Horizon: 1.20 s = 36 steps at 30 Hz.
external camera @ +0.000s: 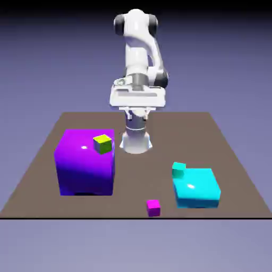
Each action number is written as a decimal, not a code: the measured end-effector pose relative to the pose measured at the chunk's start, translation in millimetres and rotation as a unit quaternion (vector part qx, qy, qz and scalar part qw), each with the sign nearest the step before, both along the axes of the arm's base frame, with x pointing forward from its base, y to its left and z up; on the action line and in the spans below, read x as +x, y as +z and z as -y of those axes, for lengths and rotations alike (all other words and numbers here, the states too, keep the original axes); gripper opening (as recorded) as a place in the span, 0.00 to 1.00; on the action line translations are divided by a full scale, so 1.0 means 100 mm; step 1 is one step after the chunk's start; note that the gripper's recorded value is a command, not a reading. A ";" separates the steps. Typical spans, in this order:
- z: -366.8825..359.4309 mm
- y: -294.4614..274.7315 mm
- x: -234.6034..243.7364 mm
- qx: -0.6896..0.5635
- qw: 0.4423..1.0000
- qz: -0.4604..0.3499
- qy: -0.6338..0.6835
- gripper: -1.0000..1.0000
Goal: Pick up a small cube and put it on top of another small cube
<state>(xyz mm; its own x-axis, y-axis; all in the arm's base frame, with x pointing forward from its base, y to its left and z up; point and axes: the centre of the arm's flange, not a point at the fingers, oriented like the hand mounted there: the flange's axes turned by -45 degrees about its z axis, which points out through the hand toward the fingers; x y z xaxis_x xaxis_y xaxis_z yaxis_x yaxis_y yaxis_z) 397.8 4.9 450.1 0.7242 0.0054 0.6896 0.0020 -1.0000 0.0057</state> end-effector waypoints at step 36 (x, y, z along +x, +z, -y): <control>-0.32 -3.27 1.29 0.334 0.653 -0.390 -0.557 0.50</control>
